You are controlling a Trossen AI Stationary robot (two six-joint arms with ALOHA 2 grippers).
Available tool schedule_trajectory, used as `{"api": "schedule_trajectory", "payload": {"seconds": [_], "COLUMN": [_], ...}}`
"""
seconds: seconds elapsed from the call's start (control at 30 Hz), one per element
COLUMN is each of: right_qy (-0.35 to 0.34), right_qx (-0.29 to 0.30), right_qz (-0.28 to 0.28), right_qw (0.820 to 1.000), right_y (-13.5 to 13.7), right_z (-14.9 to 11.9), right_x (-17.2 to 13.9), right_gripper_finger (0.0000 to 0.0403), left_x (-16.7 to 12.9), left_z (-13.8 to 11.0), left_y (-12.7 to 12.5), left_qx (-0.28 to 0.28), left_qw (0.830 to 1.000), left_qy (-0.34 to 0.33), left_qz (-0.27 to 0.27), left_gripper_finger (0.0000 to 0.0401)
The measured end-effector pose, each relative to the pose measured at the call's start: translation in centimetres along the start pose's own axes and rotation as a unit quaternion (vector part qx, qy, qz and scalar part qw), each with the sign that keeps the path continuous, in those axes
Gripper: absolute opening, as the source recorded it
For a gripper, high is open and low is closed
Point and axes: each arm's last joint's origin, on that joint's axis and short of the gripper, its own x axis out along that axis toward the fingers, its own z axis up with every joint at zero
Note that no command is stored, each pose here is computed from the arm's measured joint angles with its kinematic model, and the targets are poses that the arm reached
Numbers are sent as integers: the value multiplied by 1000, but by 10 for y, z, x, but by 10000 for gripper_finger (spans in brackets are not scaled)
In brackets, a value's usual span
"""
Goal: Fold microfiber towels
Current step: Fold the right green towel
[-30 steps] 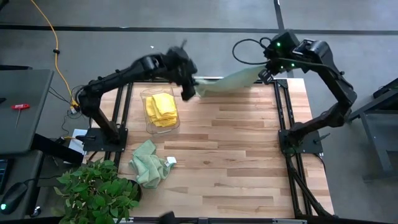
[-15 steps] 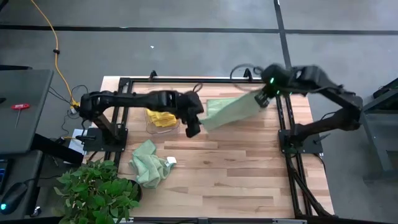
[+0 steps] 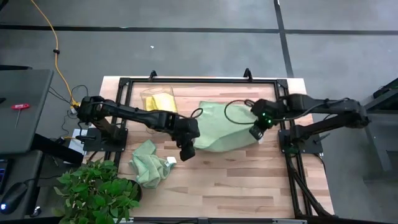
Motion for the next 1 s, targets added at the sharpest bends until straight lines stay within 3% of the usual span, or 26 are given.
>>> {"api": "schedule_trajectory", "payload": {"seconds": [0.37, 0.8, 1.0], "right_qy": [94, 121, 152], "right_qx": [42, 53, 46], "right_qz": [29, 21, 18], "right_qw": [994, 991, 987], "right_y": [-1, 15, 28], "right_z": [-33, -56, -72], "right_x": [54, 57, 62], "right_gripper_finger": [0, 0, 0], "left_x": [12, 57, 59], "left_z": [-2, -13, -16], "left_y": [6, 10, 4], "left_qx": [-3, -4, 1], "left_qw": [1000, 988, 985], "left_qy": [25, 129, 139], "left_qz": [1, -82, -101], "left_gripper_finger": [0, 0, 0]}}
